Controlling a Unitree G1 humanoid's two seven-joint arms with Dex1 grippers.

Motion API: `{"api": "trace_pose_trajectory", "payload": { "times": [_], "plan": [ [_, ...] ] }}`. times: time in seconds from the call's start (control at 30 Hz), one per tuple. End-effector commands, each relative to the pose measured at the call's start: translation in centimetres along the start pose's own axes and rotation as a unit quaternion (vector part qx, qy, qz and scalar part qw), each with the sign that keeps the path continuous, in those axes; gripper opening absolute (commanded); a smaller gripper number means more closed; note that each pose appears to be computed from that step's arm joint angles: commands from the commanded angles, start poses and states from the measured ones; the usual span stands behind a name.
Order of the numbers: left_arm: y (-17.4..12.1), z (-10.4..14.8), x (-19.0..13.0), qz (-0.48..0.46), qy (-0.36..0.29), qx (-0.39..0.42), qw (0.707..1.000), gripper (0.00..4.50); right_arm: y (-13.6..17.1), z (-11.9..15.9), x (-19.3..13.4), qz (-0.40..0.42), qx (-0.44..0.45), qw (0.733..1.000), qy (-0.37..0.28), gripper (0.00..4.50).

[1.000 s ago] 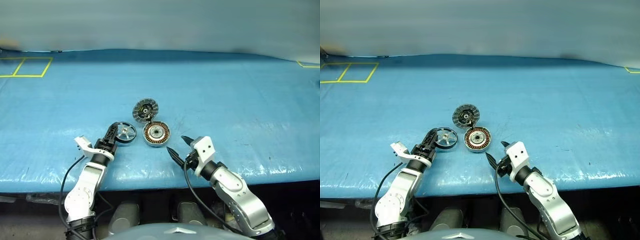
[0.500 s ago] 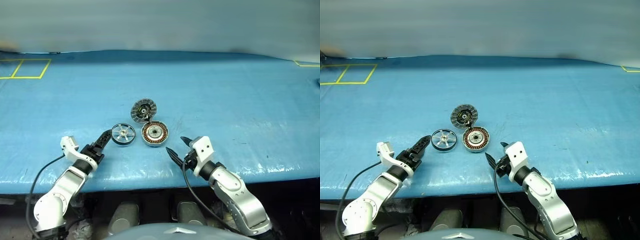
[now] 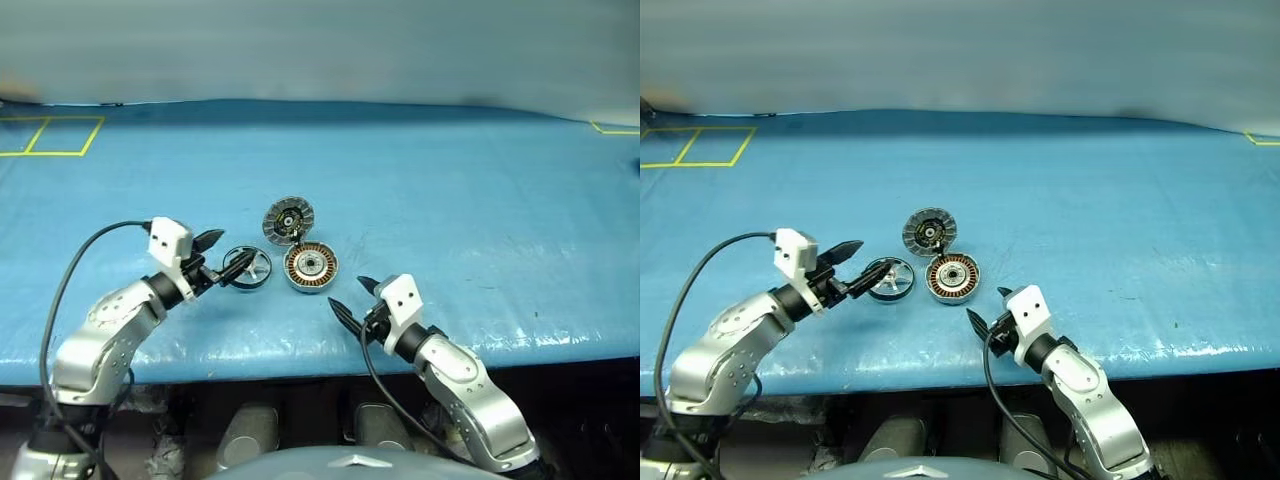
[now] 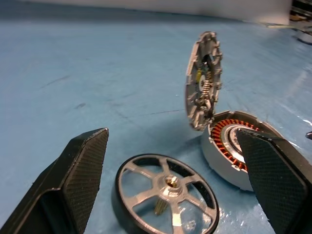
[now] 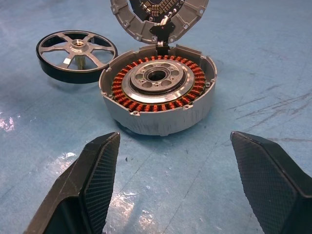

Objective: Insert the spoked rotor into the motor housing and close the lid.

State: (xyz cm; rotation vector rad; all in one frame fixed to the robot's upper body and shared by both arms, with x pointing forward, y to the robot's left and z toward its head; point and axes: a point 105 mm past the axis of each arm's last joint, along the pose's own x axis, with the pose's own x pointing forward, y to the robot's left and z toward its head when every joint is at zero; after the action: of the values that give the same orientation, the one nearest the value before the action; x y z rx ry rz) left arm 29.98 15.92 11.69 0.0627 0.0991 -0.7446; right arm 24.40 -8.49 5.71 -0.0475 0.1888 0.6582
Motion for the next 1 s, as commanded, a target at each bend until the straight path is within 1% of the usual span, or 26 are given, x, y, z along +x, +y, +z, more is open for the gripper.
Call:
{"api": "trace_pose_trajectory", "payload": {
  "times": [0.03,0.17,0.2,0.3,0.43,0.57,0.7,0.87,1.0],
  "plan": [
    [0.1,1.0,1.3,-0.065,0.017,0.118,0.991,4.48,0.0,1.0,-0.2,-0.003,-0.006,1.0,-0.023,3.81],
    [0.7,2.0,2.1,-0.133,0.052,0.201,0.969,4.48,0.0,0.9,-0.2,-0.01,-0.005,1.0,-0.024,3.81],
    [1.0,2.2,2.2,-0.146,0.065,0.228,0.96,4.48,0.0,0.9,-0.1,-0.012,-0.003,1.0,-0.025,3.81],
    [1.9,2.7,2.4,-0.17,0.087,0.276,0.942,4.48,0.0,0.9,-0.1,-0.015,-0.001,1.0,-0.026,3.81],
    [2.4,2.1,2.2,-0.225,0.143,0.323,0.908,4.48,0.1,0.9,0.0,-0.015,0.003,0.999,-0.029,3.81],
    [2.9,1.5,2.1,-0.262,0.179,0.335,0.887,4.48,0.2,0.9,0.1,-0.016,0.003,0.999,-0.028,3.81],
    [3.5,0.1,1.8,-0.29,0.235,0.364,0.853,4.48,0.1,1.0,0.1,-0.024,0.009,0.999,-0.033,3.81],
    [4.0,-0.5,2.1,-0.301,0.251,0.38,0.838,4.48,0.1,0.9,0.1,-0.027,0.011,0.999,-0.032,3.81],
    [4.4,-0.5,2.6,-0.296,0.254,0.387,0.836,4.48,0.1,0.9,0.1,-0.029,0.014,0.999,-0.034,3.81]
  ]
}}
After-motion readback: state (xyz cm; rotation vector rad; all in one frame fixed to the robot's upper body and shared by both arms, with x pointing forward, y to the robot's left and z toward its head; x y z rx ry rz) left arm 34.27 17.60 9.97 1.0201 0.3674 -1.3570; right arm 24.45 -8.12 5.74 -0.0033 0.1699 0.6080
